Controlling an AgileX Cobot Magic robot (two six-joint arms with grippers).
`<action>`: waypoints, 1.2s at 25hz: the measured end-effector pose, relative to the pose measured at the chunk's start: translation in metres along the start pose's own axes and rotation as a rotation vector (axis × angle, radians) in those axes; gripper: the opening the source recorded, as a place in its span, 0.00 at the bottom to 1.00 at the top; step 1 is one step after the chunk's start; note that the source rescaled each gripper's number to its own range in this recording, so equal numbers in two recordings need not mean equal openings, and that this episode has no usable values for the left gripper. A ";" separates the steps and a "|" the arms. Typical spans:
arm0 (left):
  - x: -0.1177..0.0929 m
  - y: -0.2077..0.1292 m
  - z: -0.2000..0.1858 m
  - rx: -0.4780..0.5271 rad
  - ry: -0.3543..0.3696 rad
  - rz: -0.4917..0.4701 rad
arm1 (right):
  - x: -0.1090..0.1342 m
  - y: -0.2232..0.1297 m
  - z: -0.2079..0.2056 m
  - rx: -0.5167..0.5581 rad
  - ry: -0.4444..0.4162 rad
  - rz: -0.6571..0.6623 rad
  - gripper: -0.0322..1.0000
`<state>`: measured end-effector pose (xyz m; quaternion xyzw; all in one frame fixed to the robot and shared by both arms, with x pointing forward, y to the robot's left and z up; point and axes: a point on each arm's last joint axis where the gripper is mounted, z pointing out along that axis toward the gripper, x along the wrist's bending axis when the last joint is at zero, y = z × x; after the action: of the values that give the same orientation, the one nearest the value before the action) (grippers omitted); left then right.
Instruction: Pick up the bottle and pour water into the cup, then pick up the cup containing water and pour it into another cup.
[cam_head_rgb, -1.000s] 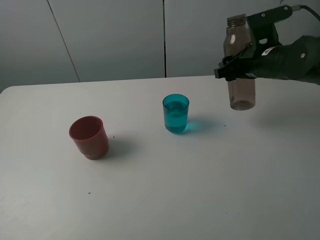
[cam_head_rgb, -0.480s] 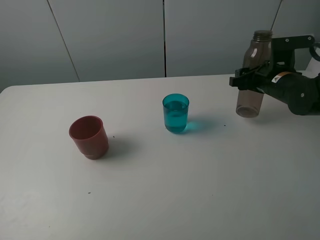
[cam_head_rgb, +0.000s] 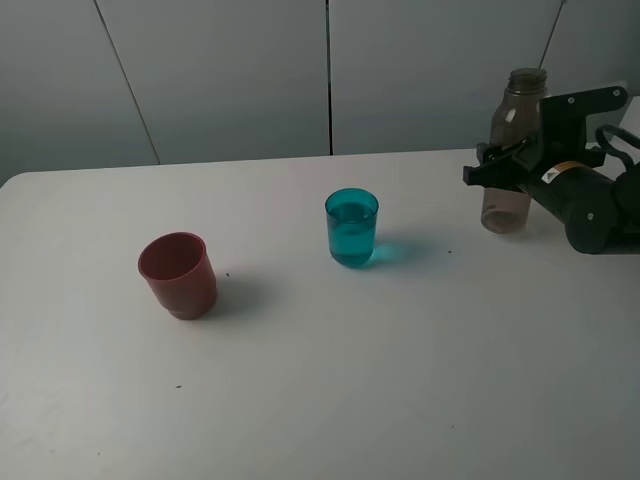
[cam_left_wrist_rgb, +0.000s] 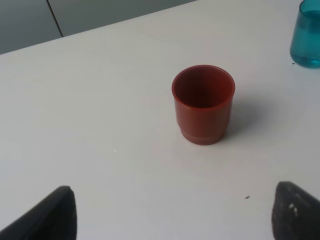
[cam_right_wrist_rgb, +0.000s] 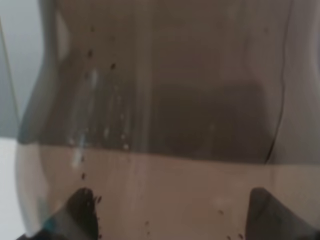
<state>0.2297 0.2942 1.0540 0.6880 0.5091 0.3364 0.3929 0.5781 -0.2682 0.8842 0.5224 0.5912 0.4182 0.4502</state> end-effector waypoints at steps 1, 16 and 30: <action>0.000 0.000 0.000 0.000 0.000 0.000 | -0.002 0.000 0.001 -0.026 -0.008 0.000 0.03; 0.000 0.000 0.000 0.000 0.000 0.000 | -0.004 -0.018 0.005 -0.022 -0.010 0.006 0.03; 0.000 0.000 0.000 0.000 0.000 0.000 | -0.005 -0.009 -0.003 -0.058 -0.006 0.019 0.99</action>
<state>0.2297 0.2942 1.0540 0.6880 0.5091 0.3364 0.3929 0.5736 -0.2739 0.8764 0.5158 0.5728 0.4377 0.4629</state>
